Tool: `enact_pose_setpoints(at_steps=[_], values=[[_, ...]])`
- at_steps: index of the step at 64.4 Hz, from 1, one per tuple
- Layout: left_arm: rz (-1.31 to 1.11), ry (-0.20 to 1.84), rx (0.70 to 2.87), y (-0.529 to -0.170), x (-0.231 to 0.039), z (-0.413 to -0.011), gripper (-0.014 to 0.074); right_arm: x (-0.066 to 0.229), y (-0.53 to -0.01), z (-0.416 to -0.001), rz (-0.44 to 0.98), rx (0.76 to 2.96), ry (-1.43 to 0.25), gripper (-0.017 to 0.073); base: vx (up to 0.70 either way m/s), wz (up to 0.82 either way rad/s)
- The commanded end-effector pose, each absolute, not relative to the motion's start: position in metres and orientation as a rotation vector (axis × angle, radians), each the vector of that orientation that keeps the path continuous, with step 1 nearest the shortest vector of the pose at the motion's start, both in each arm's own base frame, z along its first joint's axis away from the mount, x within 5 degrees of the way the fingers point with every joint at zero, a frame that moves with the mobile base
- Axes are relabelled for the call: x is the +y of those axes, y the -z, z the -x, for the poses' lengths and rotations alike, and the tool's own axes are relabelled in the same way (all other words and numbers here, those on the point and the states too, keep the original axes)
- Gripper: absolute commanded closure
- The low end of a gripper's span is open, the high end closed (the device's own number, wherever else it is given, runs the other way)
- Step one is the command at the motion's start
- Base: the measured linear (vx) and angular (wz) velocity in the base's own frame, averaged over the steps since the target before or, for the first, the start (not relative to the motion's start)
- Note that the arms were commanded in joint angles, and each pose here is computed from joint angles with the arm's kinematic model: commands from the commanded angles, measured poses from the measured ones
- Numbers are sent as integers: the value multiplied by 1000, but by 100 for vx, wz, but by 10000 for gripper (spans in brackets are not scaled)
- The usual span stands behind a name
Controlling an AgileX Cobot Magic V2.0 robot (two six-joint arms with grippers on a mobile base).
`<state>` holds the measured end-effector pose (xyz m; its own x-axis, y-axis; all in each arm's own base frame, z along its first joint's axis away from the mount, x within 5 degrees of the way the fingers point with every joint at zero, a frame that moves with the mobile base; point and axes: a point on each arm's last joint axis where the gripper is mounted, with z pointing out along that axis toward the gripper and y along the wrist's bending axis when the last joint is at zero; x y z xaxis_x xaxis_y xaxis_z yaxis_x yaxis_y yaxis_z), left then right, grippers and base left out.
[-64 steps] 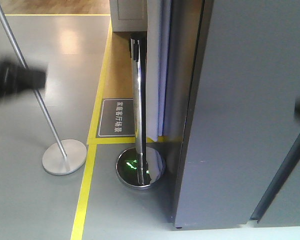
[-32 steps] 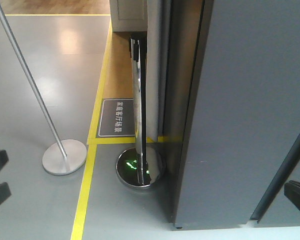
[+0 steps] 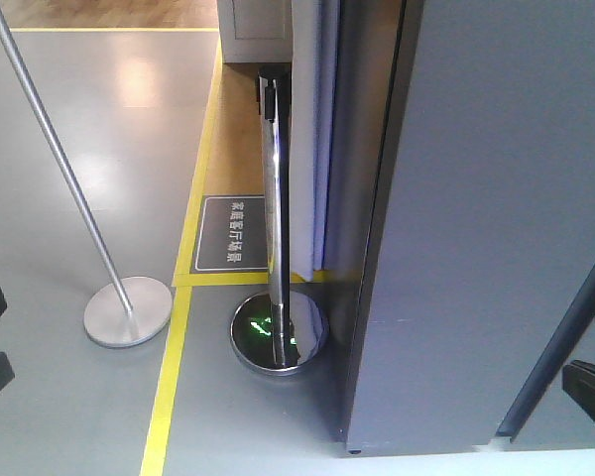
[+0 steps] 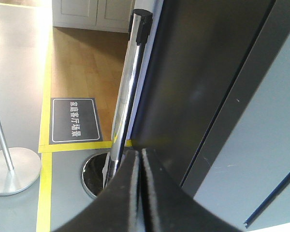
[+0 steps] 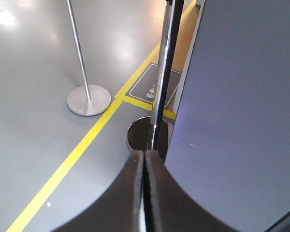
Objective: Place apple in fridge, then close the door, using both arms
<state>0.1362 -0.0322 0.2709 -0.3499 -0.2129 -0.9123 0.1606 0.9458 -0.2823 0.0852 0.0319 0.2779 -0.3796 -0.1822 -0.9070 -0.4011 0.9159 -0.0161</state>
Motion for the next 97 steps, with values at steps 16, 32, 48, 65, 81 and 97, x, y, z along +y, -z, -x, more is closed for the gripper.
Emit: enact_pose_setpoints(at_steps=[16,32,48,65,81,97], values=[[75,387,1818,-284,-30,-138,601,31,-289,-87,392,1913,-239,565,0,0],[71,379,1817,-283,-30,-138,601,31,-289,-87,392,1913,-239,565,0,0],[-24,272,1874,-260,-28,-134,601,31,-289,-87,392,1913,-239,565,0,0],[11,285,1728,-230,-20,-104,601,31,-289,-87,390,1913,-240,565,0,0],[-16,269,1611,-208,-14,-78,601,31,-289,-87,391,1912,-240,565,0,0],[-63,135,1487,-214,-8,-64,601,31,-289,-87,391,1912,-240,565,0,0]])
